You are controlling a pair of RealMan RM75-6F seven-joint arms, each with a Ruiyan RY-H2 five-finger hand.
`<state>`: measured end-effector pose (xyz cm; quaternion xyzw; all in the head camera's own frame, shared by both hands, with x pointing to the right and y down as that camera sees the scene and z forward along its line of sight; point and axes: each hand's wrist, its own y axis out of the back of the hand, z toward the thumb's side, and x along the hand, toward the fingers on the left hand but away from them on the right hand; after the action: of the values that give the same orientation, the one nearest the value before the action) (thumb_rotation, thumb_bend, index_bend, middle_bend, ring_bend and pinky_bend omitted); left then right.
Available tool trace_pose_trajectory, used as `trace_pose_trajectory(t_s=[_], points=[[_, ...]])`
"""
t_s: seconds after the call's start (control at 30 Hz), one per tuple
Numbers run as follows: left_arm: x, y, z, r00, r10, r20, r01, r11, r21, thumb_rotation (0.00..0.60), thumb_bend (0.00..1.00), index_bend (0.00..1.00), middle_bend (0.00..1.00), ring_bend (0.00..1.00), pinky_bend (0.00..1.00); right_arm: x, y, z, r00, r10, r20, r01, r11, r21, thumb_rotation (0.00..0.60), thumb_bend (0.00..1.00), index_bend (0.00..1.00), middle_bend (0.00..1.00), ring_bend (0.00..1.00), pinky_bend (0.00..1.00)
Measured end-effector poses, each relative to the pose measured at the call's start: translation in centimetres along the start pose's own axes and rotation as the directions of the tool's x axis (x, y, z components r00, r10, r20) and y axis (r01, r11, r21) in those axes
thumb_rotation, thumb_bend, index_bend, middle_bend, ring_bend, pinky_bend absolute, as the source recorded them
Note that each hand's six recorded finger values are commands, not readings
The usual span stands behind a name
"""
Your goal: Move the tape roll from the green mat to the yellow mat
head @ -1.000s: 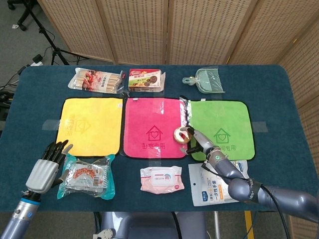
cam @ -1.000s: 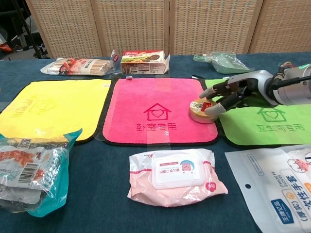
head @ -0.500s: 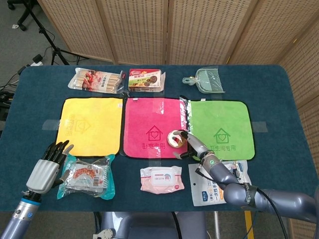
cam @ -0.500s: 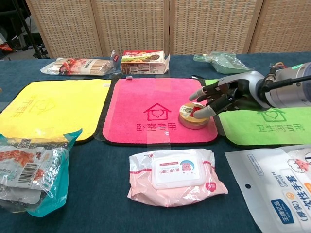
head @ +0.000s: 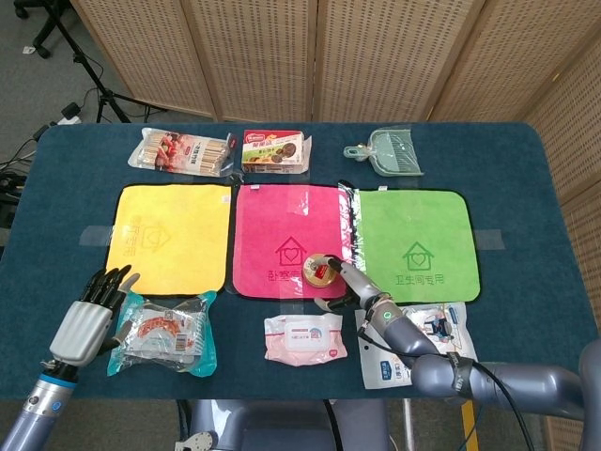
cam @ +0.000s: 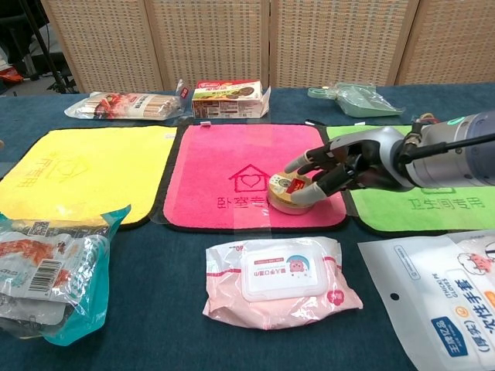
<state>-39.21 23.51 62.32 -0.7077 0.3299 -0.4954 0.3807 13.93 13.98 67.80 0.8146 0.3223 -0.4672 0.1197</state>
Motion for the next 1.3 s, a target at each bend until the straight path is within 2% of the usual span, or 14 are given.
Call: trace_pose_trajectory(t_s=[0.5, 0.7, 0.97, 1.17, 1.3], points=[[0.0, 0.0, 0.3, 1.000, 0.004, 0.010, -0.004, 1.000, -0.002, 0.600, 0.39, 0.08, 0.00, 0.00, 0.00, 0.5, -1.8, 2.4, 0.999, 0.017, -0.040, -0.016, 0.999, 0.034, 0.600, 0.39, 0.14, 0.04, 0.00, 0.07], [0.0, 0.1, 0.2, 1.000, 0.007, 0.006, -0.007, 1.000, -0.001, 0.600, 0.39, 0.08, 0.00, 0.00, 0.00, 1.1, 0.9, 2.6, 0.996, -0.066, -0.054, 0.070, 0.995, 0.073, 0.600, 0.39, 0.14, 0.04, 0.00, 0.07], [0.0, 0.0, 0.3, 1.000, 0.006, 0.008, -0.006, 1.000, 0.005, 0.600, 0.39, 0.08, 0.00, 0.00, 0.00, 2.7, 4.6, 0.8, 0.986, -0.154, -0.064, 0.163, 0.970, 0.180, 0.600, 0.39, 0.14, 0.04, 0.00, 0.07], [0.0, 0.0, 0.4, 1.000, 0.004, 0.009, -0.004, 1.000, 0.001, 0.600, 0.39, 0.08, 0.00, 0.00, 0.00, 4.6, 6.9, -1.2, 0.969, -0.216, -0.118, 0.239, 0.941, 0.239, 0.600, 0.39, 0.15, 0.04, 0.00, 0.07], [0.0, 0.0, 0.5, 1.000, 0.005, 0.011, -0.005, 1.000, 0.000, 0.600, 0.39, 0.08, 0.00, 0.00, 0.00, 6.2, 8.3, -3.3, 0.950, -0.269, -0.158, 0.304, 0.908, 0.287, 0.600, 0.39, 0.15, 0.04, 0.00, 0.07]])
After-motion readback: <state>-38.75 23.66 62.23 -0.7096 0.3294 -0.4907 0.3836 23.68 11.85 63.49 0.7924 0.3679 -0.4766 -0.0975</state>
